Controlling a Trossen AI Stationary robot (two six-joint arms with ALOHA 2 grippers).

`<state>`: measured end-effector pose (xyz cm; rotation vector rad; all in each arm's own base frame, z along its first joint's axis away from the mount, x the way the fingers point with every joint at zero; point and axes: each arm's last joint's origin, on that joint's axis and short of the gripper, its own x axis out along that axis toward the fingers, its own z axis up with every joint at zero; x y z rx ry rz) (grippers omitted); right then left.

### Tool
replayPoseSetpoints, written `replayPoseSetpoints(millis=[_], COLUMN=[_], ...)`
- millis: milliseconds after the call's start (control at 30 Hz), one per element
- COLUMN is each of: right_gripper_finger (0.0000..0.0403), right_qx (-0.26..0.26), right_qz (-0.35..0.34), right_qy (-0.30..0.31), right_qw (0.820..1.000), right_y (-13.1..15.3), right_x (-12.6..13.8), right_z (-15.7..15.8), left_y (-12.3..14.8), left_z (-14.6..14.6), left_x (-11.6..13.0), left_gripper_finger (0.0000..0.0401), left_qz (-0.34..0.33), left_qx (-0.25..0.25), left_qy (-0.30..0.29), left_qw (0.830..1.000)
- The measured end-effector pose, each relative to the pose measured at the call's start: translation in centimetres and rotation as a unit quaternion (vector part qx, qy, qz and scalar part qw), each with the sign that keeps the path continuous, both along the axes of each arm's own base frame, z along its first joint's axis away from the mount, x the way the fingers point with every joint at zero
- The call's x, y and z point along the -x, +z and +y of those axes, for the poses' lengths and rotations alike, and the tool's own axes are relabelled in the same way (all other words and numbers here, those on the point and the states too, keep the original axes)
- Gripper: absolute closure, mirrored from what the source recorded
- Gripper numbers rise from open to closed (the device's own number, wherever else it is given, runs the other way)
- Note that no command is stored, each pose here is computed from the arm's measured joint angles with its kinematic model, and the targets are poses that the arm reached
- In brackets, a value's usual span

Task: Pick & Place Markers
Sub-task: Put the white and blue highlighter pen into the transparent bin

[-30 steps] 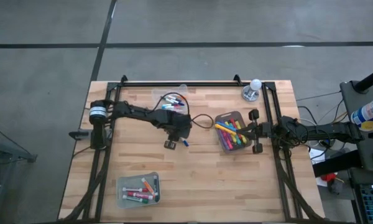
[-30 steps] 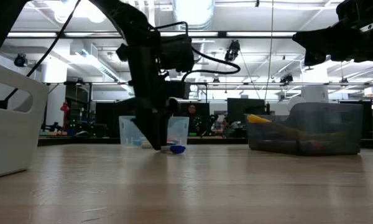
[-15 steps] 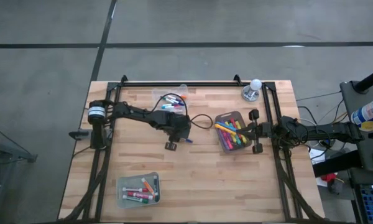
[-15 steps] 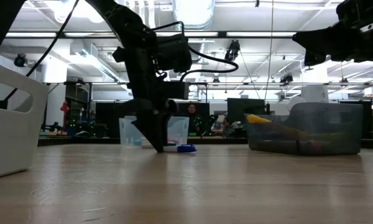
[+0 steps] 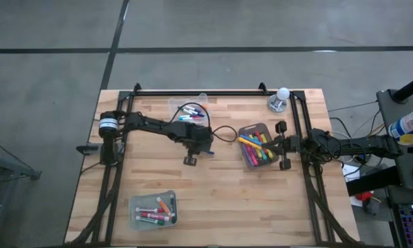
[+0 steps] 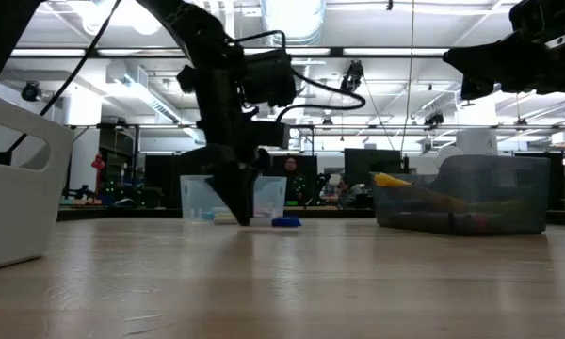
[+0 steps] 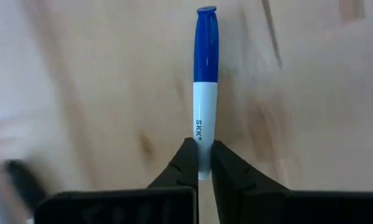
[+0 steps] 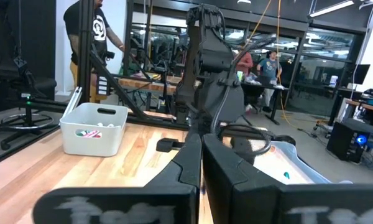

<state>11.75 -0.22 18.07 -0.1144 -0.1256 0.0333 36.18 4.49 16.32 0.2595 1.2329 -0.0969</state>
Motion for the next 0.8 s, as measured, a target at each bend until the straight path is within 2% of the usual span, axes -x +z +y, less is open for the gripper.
replayPoseSetpoints(millis=[200, 433, 600, 800], right_gripper_finger=[0.0394, 0.0394, 0.0394, 0.0394], right_qx=[-0.001, 0.000, -0.001, -0.001], right_qz=[0.000, 0.000, 0.001, 0.001], right_qy=[0.000, 0.000, 0.000, 0.000], right_qw=[1.000, 1.000, 1.000, 1.000], right_y=[0.0, 0.0, 0.0, 0.0], right_x=[0.0, 0.0, 0.0, 0.0], right_z=[0.0, 0.0, 0.0, 0.0], left_y=[3.3, 7.1, 9.3, 10.8], left_z=[0.3, 1.9, 4.2, 8.4], left_x=[-0.6, 0.3, 1.3, 3.4], left_gripper_finger=[0.0385, 0.0386, 0.0386, 0.0386], left_qz=[-0.010, 0.019, 0.006, -0.012], left_qx=[-0.023, -0.112, -0.129, -0.130], left_qy=[0.005, 0.042, 0.082, 0.157], left_qw=[1.000, 0.993, 0.988, 0.979])
